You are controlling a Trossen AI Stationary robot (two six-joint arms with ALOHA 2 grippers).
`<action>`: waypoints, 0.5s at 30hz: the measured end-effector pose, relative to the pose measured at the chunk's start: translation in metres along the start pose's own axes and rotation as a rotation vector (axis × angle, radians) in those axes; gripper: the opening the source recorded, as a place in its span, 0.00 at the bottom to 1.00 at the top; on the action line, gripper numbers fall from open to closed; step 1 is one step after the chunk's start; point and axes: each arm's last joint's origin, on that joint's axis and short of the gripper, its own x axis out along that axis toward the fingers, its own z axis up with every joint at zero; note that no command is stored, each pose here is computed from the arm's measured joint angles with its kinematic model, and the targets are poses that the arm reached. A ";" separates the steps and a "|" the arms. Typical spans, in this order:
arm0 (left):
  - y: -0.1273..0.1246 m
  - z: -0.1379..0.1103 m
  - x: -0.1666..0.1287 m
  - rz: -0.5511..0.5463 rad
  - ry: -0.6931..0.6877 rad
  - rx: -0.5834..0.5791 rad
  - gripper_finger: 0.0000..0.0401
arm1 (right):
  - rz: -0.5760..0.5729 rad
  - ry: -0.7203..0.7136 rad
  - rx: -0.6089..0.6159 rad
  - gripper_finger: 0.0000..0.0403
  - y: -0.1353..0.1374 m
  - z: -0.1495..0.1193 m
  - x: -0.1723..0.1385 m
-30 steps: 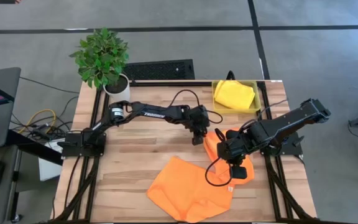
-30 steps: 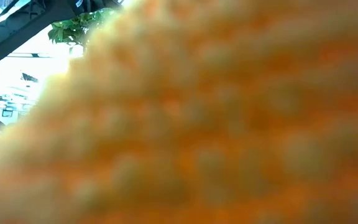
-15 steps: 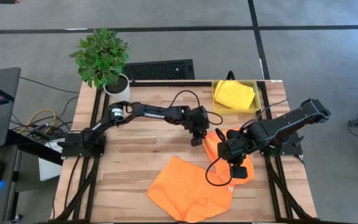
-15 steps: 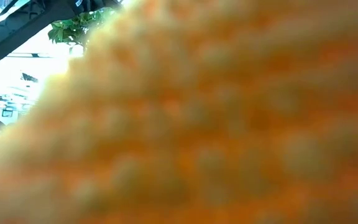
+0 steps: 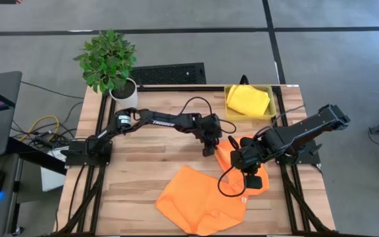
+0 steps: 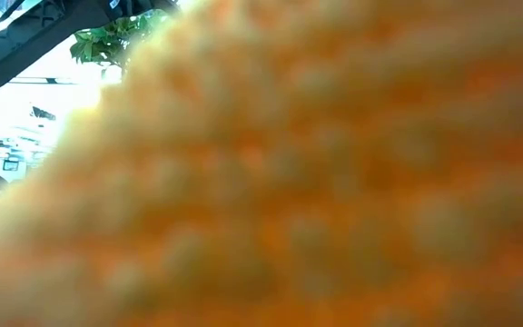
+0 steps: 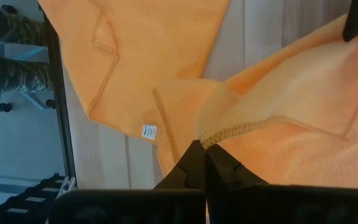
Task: Fold microfiber towels
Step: Fold the top orange microfiber towel
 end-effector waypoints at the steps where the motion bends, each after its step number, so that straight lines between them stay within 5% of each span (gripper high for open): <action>1: -0.001 0.000 0.000 0.016 0.002 0.001 0.38 | 0.000 0.000 0.000 0.02 0.000 0.000 0.000; 6: -0.002 -0.001 0.001 0.034 0.008 -0.002 0.30 | 0.000 0.001 0.000 0.02 0.000 0.000 0.000; 12: 0.000 -0.001 0.000 0.032 0.010 -0.014 0.03 | -0.006 0.010 0.002 0.02 -0.001 -0.001 0.000; 15: 0.002 -0.001 -0.007 0.020 0.032 -0.044 0.02 | -0.030 0.026 0.007 0.02 -0.002 -0.003 0.000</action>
